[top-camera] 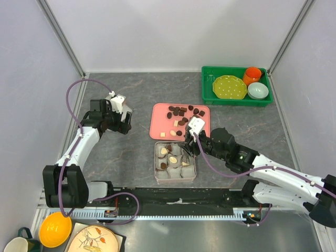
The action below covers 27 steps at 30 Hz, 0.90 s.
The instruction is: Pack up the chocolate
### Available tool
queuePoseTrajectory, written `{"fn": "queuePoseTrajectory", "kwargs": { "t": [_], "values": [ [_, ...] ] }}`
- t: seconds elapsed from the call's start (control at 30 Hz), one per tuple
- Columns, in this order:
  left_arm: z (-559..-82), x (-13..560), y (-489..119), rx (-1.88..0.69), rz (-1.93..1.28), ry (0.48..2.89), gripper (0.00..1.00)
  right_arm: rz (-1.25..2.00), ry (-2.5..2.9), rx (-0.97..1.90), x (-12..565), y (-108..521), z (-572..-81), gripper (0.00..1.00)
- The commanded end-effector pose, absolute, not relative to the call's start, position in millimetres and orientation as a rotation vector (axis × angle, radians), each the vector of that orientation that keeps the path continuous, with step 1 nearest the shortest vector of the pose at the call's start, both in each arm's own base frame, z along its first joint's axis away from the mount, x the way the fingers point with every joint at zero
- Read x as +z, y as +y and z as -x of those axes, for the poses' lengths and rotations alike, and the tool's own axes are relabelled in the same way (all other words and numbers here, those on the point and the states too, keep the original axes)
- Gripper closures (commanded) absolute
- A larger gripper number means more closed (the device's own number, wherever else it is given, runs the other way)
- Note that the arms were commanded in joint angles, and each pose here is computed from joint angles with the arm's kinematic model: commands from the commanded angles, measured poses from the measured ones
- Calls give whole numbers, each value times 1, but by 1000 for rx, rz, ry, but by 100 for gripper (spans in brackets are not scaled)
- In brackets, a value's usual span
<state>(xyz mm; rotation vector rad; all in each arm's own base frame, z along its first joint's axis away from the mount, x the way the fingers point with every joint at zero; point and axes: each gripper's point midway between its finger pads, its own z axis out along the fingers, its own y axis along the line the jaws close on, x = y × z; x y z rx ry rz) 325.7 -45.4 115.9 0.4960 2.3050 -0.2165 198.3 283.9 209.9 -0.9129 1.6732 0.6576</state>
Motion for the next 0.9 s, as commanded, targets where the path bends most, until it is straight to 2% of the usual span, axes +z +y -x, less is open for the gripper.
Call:
{"fn": "queuePoseTrajectory", "kwargs": {
  "t": [0.0, 0.33, 0.67, 0.87],
  "values": [
    [-333, 125, -46, -190, -536, 2250, 1, 820, 1590, 643, 240, 285, -210, 48],
    [-332, 123, -46, -191, -530, 2252, 1, 598, 1397, 450, 297, 291, -272, 48],
    [-334, 126, -44, -178, -524, 2246, 1, 495, 1391, 378, 272, 317, -366, 48],
    [-335, 126, -43, -171, -521, 2246, 1, 507, 1386, 419, 264, 348, -402, 48]
  ]
}}
